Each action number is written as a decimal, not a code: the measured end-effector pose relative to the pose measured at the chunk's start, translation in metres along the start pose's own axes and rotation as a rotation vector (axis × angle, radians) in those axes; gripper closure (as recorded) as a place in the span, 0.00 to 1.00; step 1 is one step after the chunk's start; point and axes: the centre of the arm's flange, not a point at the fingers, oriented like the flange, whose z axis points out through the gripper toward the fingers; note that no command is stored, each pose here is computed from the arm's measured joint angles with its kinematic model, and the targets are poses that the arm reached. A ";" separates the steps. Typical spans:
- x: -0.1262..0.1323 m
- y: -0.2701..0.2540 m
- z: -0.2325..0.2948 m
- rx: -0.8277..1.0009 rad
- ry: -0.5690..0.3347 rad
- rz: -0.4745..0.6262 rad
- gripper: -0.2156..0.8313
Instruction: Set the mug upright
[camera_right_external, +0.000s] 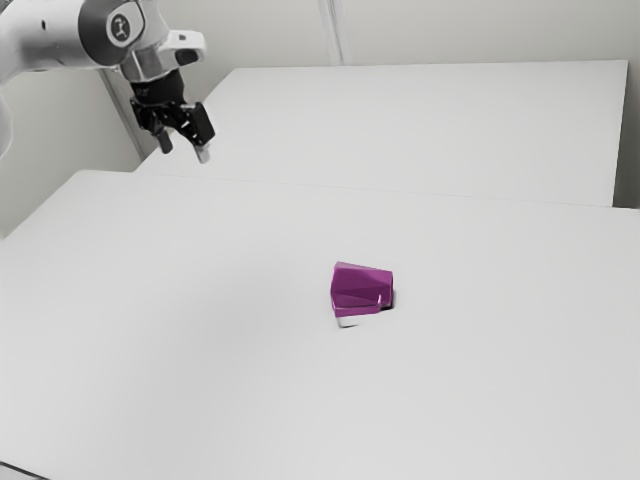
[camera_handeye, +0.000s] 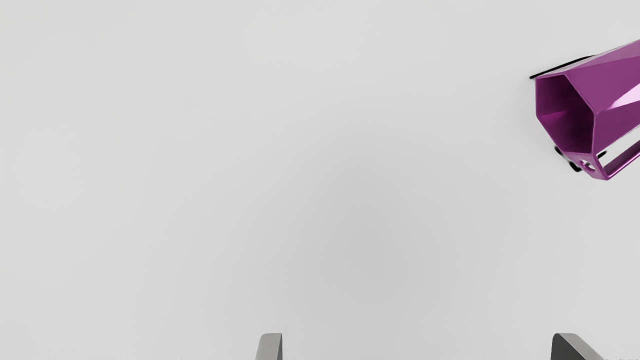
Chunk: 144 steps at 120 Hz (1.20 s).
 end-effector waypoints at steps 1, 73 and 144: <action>0.000 -0.001 0.001 -0.001 -0.002 -0.001 0.22; -0.008 0.038 0.068 -0.373 -0.064 -0.063 0.23; 0.045 0.076 0.223 -0.835 -0.112 -0.265 0.23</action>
